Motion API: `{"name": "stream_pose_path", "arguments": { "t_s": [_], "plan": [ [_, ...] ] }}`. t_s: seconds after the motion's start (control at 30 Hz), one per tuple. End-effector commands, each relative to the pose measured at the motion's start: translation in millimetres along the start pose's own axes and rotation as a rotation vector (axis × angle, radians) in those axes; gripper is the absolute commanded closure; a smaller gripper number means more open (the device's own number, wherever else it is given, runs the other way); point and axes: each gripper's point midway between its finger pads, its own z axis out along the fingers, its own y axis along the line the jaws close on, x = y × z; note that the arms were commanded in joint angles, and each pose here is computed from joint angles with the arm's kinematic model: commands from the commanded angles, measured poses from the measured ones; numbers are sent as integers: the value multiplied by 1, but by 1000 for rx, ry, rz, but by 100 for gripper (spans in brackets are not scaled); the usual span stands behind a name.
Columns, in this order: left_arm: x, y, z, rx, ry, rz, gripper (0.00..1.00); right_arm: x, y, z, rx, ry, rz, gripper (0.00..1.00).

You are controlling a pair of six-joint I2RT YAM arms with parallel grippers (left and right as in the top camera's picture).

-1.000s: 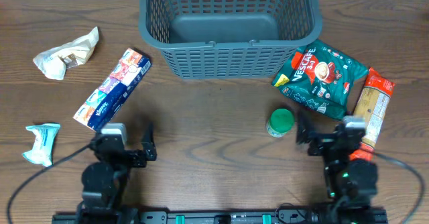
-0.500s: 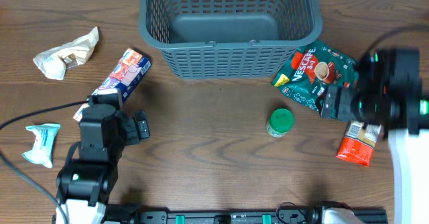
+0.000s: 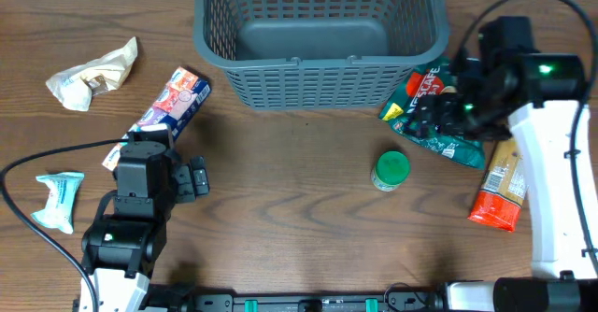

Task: Pack container
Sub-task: 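Move the right gripper over the green-capped jar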

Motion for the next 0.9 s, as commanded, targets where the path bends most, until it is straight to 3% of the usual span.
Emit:
{"name": "stream_pose_path", "arguments": {
  "t_s": [0.0,0.87],
  "plan": [
    [-6,4,-5,-18,-10,31,1,-1,14,6,23,-10,-51,1],
    [-4,5,-5,-22,-1,34,1,14,17,90,44,27,-94,1]
  ]
}}
